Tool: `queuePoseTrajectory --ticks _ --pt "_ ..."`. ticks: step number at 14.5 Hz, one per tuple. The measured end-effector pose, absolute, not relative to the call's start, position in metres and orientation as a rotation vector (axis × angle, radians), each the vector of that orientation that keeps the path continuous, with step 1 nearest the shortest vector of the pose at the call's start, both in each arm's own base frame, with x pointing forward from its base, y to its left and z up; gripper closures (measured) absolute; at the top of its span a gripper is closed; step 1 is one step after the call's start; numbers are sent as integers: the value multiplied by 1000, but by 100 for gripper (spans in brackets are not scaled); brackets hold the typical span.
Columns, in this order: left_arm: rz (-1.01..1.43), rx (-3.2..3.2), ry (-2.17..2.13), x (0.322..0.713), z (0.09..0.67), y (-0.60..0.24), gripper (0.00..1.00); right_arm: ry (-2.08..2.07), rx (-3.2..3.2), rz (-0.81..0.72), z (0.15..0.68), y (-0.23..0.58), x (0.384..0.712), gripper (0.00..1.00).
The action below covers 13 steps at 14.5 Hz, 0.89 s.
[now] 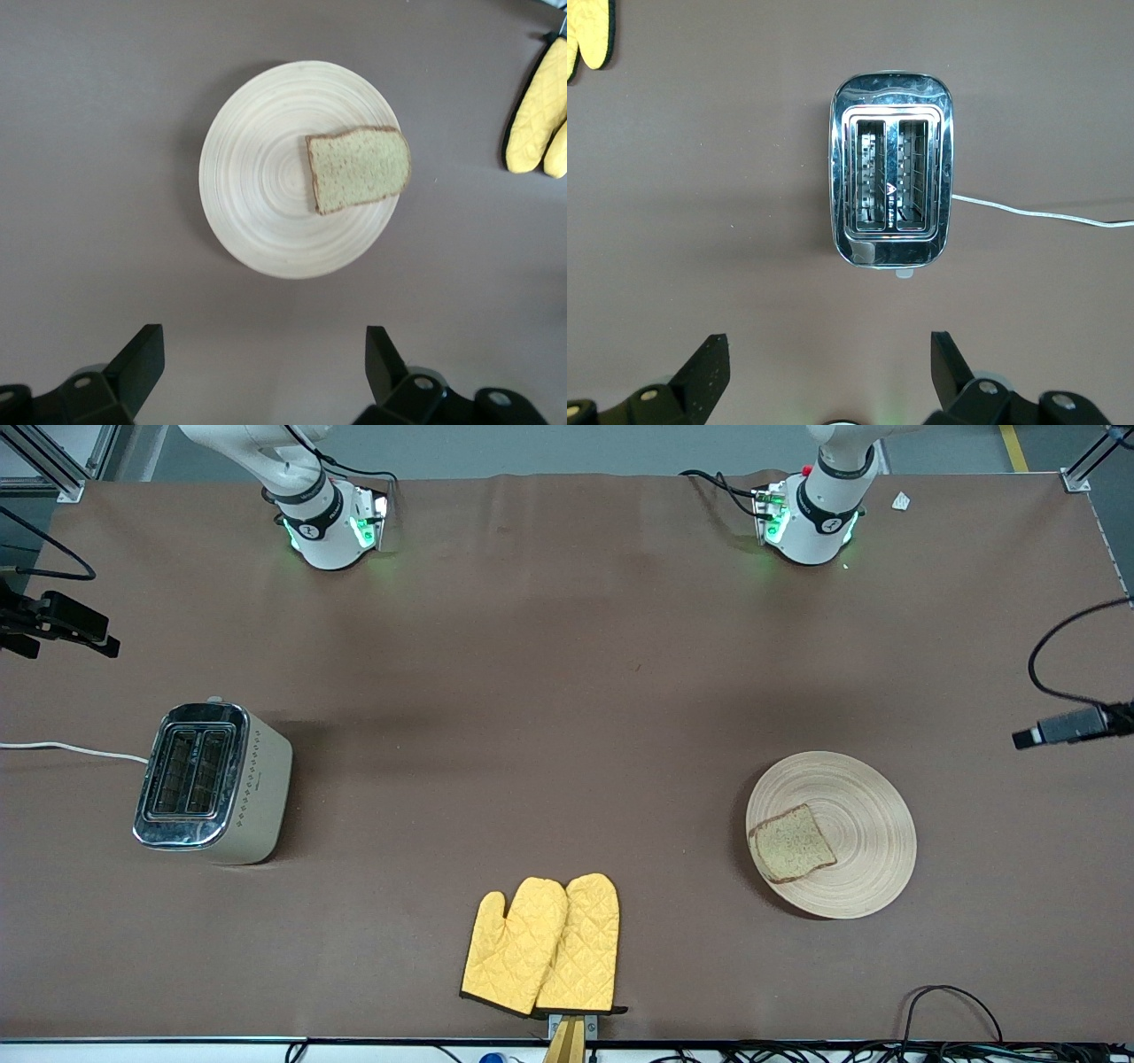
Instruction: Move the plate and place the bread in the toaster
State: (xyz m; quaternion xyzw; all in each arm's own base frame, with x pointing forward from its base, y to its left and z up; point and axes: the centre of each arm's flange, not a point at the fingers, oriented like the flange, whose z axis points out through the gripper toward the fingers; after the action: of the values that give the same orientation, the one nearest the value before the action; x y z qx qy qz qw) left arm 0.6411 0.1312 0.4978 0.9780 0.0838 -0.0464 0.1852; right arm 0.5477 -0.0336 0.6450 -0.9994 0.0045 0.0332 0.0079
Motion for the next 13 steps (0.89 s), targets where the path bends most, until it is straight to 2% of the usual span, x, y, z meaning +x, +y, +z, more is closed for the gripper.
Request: queuePoseTrajectory --ticks 9,11,13 --pt "-27 2388 81 662 286 219 1 11 -3125 106 644 -33 548 0" --pt "-5 2317 59 660 246 222 9 10 -3125 108 644 -32 548 0" --pt "18 2271 41 658 207 223 12 9 -3124 109 644 -32 548 0"
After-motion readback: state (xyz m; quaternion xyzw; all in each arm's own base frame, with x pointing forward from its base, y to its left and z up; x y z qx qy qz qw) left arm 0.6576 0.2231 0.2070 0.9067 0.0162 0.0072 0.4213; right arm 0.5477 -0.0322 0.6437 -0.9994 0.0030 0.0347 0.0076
